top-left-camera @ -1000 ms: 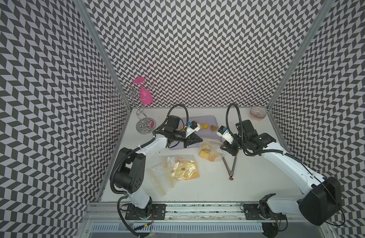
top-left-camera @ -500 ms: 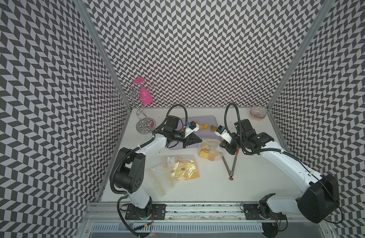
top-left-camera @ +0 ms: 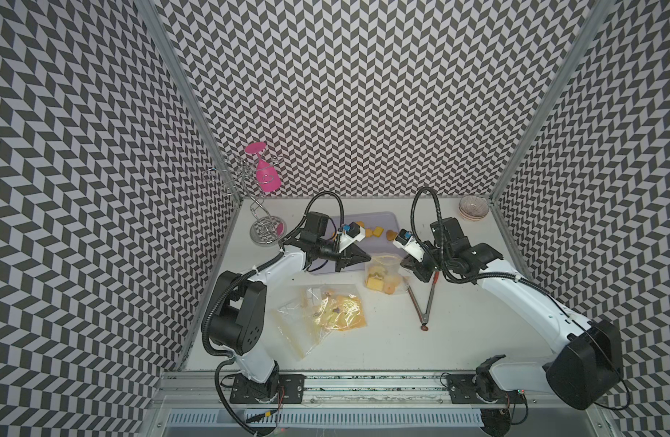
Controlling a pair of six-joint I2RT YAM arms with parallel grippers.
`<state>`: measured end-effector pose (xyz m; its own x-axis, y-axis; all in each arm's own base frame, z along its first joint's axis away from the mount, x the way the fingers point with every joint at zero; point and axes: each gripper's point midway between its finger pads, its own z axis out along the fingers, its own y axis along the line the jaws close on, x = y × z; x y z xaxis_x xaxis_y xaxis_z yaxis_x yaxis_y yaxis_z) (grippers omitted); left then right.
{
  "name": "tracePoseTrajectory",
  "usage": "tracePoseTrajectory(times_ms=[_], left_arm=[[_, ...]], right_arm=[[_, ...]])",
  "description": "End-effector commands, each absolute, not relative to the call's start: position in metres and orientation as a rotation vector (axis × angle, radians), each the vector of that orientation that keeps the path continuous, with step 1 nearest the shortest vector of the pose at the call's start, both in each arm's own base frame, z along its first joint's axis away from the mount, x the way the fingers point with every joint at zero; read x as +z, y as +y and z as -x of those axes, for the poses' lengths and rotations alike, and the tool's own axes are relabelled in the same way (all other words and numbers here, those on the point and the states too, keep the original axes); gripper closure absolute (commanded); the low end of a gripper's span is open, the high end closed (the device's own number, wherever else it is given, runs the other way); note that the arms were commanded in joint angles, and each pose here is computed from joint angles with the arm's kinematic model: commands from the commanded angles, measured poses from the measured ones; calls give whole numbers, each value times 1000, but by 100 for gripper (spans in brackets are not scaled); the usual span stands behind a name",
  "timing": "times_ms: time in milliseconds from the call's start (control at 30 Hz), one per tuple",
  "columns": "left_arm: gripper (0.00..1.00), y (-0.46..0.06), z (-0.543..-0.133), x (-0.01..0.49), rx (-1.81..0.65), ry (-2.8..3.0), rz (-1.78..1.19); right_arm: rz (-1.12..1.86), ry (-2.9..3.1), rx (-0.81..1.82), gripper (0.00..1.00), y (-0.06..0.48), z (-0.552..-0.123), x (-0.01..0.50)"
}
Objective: Put the cookies into a resealable bag to prevent moisture
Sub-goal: Close the ziploc bag at the center of the board.
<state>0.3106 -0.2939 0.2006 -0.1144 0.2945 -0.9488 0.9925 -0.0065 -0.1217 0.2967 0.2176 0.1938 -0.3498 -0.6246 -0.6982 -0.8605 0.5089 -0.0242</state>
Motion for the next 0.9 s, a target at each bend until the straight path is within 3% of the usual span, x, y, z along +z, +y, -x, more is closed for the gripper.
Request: tracePoseTrajectory(times_ms=[0, 33, 100, 133, 200, 267, 333, 400, 433, 467, 533, 567, 600, 667, 700, 767, 800, 867], left_arm=[[100, -297, -311, 211, -1175, 1452, -1408], [100, -297, -311, 211, -1176, 1453, -1407], [100, -297, -311, 211, -1178, 1451, -1409], [100, -297, -311, 211, -1177, 1451, -1409], [100, -297, -311, 211, -1180, 1450, -1409], [100, -297, -310, 211, -1183, 1448, -1409], [100, -297, -311, 212, -1181, 1447, -1409], [100, -297, -310, 211, -1182, 1449, -1410], [100, -297, -310, 211, -1183, 1448, -1410], [100, -297, -311, 212, -1182, 1448, -1408], [100, -297, -310, 211, -1184, 1447, -1410], [100, -297, -310, 212, -1185, 1446, -1410], [100, -297, -310, 211, -1187, 1447, -1409], [100, -297, -310, 212, -1188, 1446, -1409], [100, -297, -310, 212, -1189, 1449, -1408], [100, -297, -310, 212, -1184, 1447, -1410], [100, -297, -311, 211, -1183, 1447, -1409], [100, -297, -310, 211, -1184, 1449, -1411]], right_arm=[[1225, 2011, 463, 91, 226, -302, 208], [1226, 2005, 461, 76, 227, -303, 209], [1230, 1998, 457, 74, 227, -303, 208], [1234, 1999, 459, 76, 227, -303, 207], [1240, 1995, 457, 100, 228, -304, 207], [1245, 1989, 453, 100, 229, -305, 207], [1245, 1983, 449, 76, 230, -306, 207], [1247, 1982, 441, 74, 230, -308, 206], [1250, 1983, 440, 81, 231, -308, 205], [1254, 1984, 438, 95, 232, -308, 204], [1256, 1977, 435, 100, 232, -309, 206], [1254, 1973, 432, 94, 233, -310, 206], [1256, 1969, 432, 79, 234, -310, 206], [1261, 1957, 430, 75, 235, -311, 206], [1264, 1953, 433, 78, 237, -310, 206], [1272, 1943, 437, 97, 240, -310, 206], [1272, 1937, 436, 98, 240, -310, 207], [1272, 1921, 429, 77, 241, -311, 209]])
